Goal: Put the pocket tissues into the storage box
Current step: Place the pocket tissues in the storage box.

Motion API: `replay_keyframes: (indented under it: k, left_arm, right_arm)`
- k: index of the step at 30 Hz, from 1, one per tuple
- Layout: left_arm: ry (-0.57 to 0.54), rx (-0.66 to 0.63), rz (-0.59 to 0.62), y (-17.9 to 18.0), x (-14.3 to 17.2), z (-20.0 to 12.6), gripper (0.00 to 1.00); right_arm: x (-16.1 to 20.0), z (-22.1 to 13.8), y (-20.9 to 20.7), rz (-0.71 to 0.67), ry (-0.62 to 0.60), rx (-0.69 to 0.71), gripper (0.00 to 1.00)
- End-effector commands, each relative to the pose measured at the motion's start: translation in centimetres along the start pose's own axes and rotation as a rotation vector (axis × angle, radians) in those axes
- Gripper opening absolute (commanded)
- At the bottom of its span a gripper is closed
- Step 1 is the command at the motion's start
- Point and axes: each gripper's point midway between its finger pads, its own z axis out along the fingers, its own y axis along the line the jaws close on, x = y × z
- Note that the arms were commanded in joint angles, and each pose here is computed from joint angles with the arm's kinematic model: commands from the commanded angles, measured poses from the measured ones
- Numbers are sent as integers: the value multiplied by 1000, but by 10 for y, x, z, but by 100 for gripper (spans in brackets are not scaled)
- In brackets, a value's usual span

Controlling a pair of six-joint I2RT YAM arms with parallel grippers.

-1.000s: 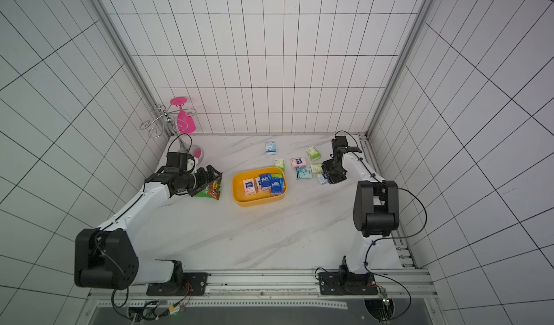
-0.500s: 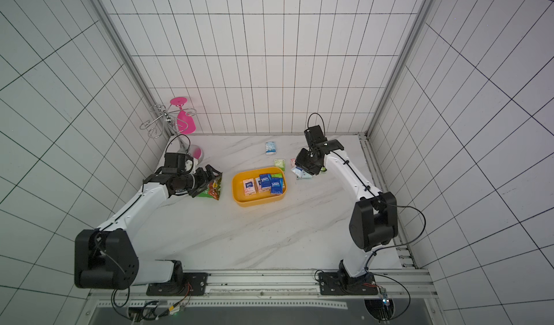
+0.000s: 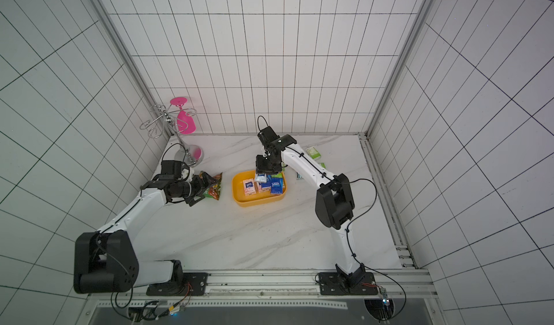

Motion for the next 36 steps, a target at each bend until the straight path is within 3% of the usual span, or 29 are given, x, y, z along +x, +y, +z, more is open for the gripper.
replay_keyframes:
  k: [1,8,17,20,25,31,36]
  left_arm:
    - [-18,18,26,-6,-2,-9,98]
    - [-19,17,32,-8,-2,-12,98]
    - [-19,16,36,-8,-2,-13,98]
    - [-18,17,35,-8,-2,-12,97]
    - [-18,17,36,-8,-2,-12,98]
    - [-25,27,39,-12,-4,-15,97]
    - [-38,37,60,-21,-8,-19,97]
  right_arm:
    - [5,4,15,-54,48,-8,45]
    - [12,42,13,-54,154,28,47]
    - [4,62,2,-29,153,69,47]
    - [-2,62,1,-21,142,65,57]
    - [-11,44,3,-33,95,74,69]
    - [-25,-4,10,-23,12,30,69]
    - [-35,-41,-22,95,-53,38,68]
